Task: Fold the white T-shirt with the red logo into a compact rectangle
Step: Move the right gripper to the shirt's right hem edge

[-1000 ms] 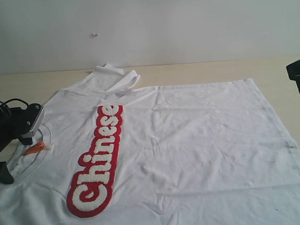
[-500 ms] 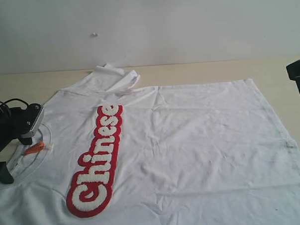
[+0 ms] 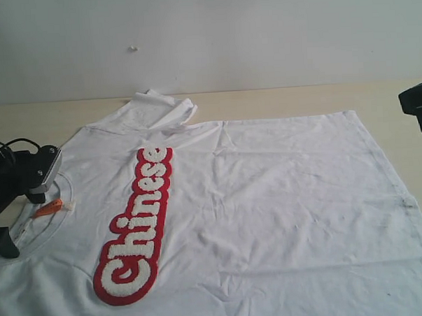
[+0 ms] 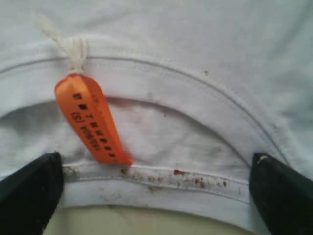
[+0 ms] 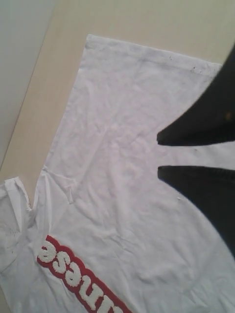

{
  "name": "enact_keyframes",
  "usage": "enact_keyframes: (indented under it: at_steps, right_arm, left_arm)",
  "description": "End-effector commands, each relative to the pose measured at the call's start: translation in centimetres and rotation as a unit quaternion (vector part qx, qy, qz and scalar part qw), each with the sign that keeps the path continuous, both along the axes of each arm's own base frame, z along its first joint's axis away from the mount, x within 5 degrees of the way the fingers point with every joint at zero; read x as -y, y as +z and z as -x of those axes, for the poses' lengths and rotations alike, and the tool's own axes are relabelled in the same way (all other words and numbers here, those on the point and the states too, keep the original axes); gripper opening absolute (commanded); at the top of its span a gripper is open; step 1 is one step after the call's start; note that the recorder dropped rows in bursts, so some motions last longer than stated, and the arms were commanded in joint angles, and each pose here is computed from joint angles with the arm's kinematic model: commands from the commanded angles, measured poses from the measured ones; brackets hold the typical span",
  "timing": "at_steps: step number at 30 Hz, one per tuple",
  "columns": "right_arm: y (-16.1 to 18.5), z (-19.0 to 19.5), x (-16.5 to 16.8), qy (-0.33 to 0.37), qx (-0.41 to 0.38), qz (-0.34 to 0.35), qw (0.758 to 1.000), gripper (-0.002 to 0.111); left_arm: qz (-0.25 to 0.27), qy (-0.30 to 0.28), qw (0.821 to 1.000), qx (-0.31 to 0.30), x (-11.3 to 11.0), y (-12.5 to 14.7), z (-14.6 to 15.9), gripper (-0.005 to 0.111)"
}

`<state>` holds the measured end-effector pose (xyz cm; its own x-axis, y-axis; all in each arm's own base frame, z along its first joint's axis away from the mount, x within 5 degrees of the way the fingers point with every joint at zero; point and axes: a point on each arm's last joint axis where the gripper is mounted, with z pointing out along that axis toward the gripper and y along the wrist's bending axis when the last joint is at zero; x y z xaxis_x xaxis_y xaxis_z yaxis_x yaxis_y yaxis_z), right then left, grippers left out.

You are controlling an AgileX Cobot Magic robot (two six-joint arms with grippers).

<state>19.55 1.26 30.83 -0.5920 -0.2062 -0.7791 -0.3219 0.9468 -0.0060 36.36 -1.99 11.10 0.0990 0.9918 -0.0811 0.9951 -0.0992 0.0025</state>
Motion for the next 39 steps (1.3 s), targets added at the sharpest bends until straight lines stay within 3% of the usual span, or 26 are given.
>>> enact_keyframes:
  at_steps: [1,4,6,26,28,31,35,39]
  right_arm:
    - [0.3,-0.1,0.0,-0.004,0.006,-0.007,1.0,0.043]
    - [0.3,-0.1,0.0,-0.003,0.005,-0.007,1.0,0.066]
    - [0.3,-0.1,0.0,-0.003,0.005,-0.007,1.0,0.074]
    - [0.8,0.4,-0.1,-0.004,0.018,-0.014,1.0,0.077]
    - [0.8,0.4,-0.1,-0.001,0.015,-0.015,1.0,0.081]
    - [0.6,0.5,-0.1,0.002,0.009,-0.008,1.0,0.106]
    - [0.2,0.2,-0.1,0.015,-0.004,0.006,1.0,0.105]
    - [-0.2,0.2,0.7,0.05,0.003,0.11,0.993,0.105]
  left_arm:
    - [-0.02,-0.013,1.0,0.004,-0.5,-1.2,-0.1,0.105]
    - [-0.018,-0.012,1.0,0.004,-0.5,-1.1,-0.1,0.105]
    - [-0.018,-0.012,1.0,0.004,-0.5,-1.1,-0.1,0.105]
    - [-0.018,-0.012,1.0,0.004,-0.5,-1.1,-0.1,0.105]
    - [-0.018,-0.012,1.0,0.004,-0.5,-1.1,-0.1,0.105]
    - [-0.018,-0.012,1.0,0.004,-0.5,-1.1,-0.1,0.105]
    - [-0.018,-0.012,1.0,0.004,-0.5,-1.1,-0.1,0.105]
    - [-0.018,-0.012,1.0,0.004,-0.5,-1.1,-0.1,0.105]
